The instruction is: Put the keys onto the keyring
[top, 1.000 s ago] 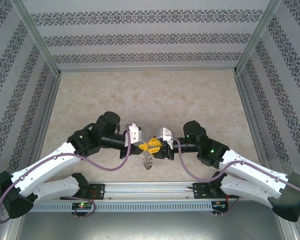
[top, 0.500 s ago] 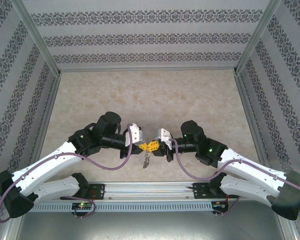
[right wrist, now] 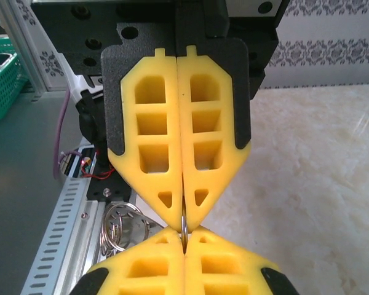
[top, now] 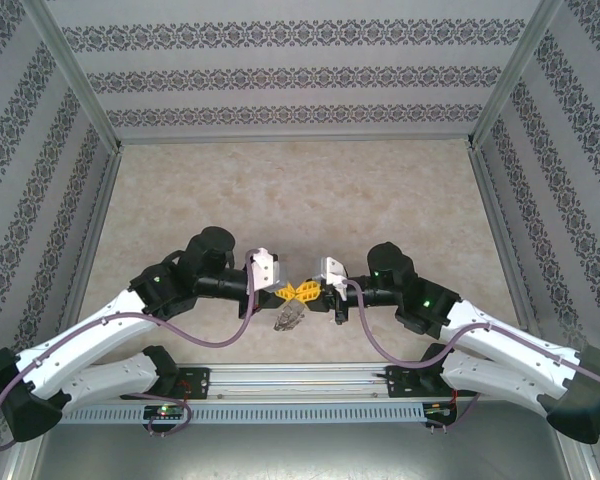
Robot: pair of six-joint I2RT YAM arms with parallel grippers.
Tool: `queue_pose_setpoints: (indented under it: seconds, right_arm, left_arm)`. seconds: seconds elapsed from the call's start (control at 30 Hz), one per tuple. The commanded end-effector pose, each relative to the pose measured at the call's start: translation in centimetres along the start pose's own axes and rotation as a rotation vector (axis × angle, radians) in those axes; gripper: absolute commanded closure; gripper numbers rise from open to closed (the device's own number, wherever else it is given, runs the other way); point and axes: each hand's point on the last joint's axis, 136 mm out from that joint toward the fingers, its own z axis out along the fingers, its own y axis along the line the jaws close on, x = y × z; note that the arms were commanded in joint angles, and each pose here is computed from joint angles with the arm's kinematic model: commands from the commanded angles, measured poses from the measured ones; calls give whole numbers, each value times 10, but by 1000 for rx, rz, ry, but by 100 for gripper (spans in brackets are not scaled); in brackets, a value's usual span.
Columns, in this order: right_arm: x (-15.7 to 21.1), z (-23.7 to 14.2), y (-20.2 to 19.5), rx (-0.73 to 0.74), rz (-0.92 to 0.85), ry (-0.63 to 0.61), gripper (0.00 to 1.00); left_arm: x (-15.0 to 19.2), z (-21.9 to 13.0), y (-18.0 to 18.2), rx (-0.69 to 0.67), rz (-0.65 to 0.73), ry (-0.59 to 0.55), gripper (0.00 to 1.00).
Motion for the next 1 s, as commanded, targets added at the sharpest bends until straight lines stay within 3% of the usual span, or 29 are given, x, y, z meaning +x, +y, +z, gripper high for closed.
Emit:
queue_pose_setpoints:
  seconds: [0.0,0.17,0.27,0.33,0.4,0.53,0.7,0.83,0.97]
  right_arm:
    - [-12,-3,1,4,-30,-37,100]
    - [-8,-2,-1,12,-17,-17,100]
    - [-9,-1,-2,11,-15,-23,86]
    - [-10,-1,-2,13,-15,-25,82]
    - [-10,-1,-3,16,-17,-26,84]
    - [-11,-1,-3,19,-21,-25,99]
    - [-14,-2,-1,4,-30,-40,100]
    - [-24,-10,7,-16,-49,-102,100]
    - [-36,-20,15,-40,-59,-181,100]
  left_arm:
    - [-24,-7,-13,39,43,-102,100]
    - [-26,-8,-14,46,44,-103,100]
    - [-26,-8,-15,50,43,-101,100]
    - [-25,-6,-14,54,41,-96,100]
    - [-26,-6,-14,55,42,-97,100]
    - [-24,-5,-14,57,38,-91,100]
    - [-24,-3,-12,54,32,-93,100]
    - [-25,-7,-9,14,42,-119,78]
    - [-27,-12,-3,-53,56,-154,74]
